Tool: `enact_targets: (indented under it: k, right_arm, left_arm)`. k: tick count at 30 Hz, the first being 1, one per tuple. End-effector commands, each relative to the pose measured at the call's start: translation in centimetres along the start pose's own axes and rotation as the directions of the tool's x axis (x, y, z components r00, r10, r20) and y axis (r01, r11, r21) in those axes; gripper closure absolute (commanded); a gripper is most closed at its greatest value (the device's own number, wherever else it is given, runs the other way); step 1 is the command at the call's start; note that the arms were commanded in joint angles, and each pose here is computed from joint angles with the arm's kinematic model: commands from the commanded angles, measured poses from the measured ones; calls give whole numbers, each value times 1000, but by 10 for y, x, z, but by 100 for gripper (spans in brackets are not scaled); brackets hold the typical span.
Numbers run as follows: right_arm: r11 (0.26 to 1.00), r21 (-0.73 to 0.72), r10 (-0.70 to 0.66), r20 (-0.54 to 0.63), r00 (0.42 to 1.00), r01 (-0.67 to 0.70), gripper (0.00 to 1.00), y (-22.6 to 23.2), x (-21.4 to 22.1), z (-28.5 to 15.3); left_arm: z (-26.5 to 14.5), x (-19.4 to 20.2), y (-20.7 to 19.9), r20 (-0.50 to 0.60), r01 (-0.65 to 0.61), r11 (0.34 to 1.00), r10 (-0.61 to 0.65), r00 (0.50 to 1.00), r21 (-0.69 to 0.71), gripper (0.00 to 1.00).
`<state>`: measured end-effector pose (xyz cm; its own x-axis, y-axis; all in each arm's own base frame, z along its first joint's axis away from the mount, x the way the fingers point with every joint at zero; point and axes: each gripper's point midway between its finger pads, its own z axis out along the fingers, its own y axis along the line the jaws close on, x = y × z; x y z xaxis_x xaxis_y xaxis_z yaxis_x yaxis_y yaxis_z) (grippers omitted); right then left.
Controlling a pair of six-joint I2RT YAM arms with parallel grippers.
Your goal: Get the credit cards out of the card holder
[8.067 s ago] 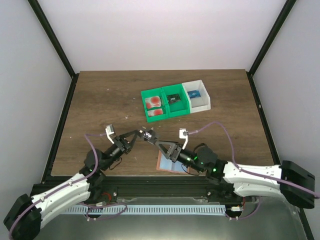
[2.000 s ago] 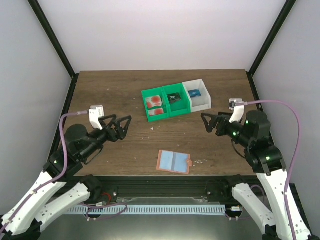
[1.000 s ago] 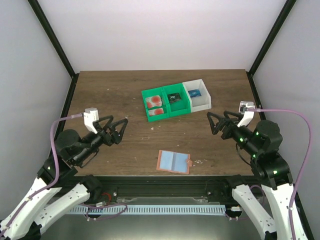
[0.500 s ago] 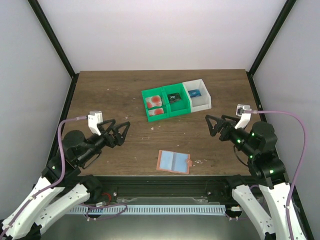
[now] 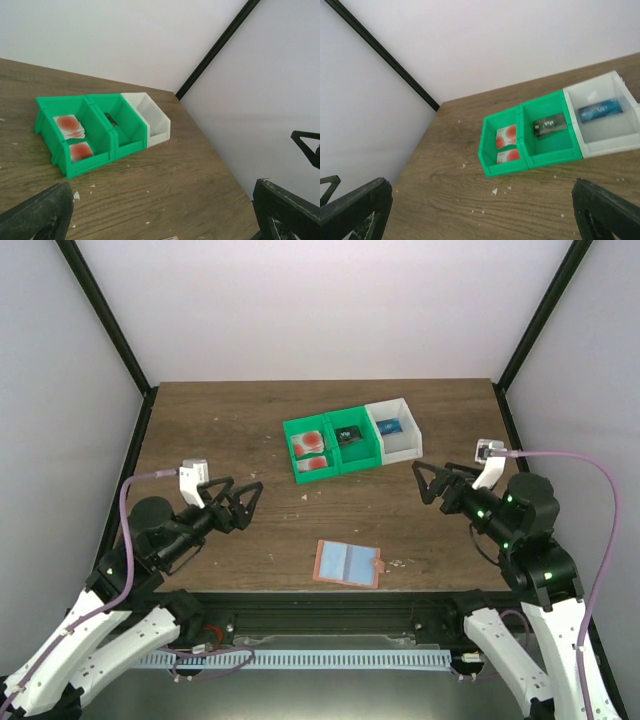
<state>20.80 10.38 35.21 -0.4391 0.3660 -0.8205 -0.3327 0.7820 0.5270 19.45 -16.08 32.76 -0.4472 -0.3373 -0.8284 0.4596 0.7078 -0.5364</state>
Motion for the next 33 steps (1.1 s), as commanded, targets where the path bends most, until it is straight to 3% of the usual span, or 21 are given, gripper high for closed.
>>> enact_targets:
  k: [1, 9, 18, 24, 33]
  right_arm:
    - [999, -28, -43, 84, 996, 45, 0, 21, -33, -16]
    - [999, -34, -15, 85, 996, 18, 0, 18, -28, -14]
    - [996, 0, 88, -95, 992, -89, 0, -13, 34, 14]
    - [995, 61, 78, -51, 996, -75, 0, -22, 24, 10]
    - [999, 14, 35, -21, 999, -34, 0, -10, 15, 5]
  left_arm:
    - [-9, -26, -17, 65, -13, 999, 10, 998, 43, 0]
    - [-11, -34, -17, 95, -13, 999, 10, 995, 34, 0]
    - [12, 4, 5, 19, 27, 1000, -27, 999, -5, 0]
    - [16, 8, 8, 10, 33, 999, -33, 999, -13, 0]
    - [17, -5, 0, 30, 12, 1000, -12, 999, 3, 0]
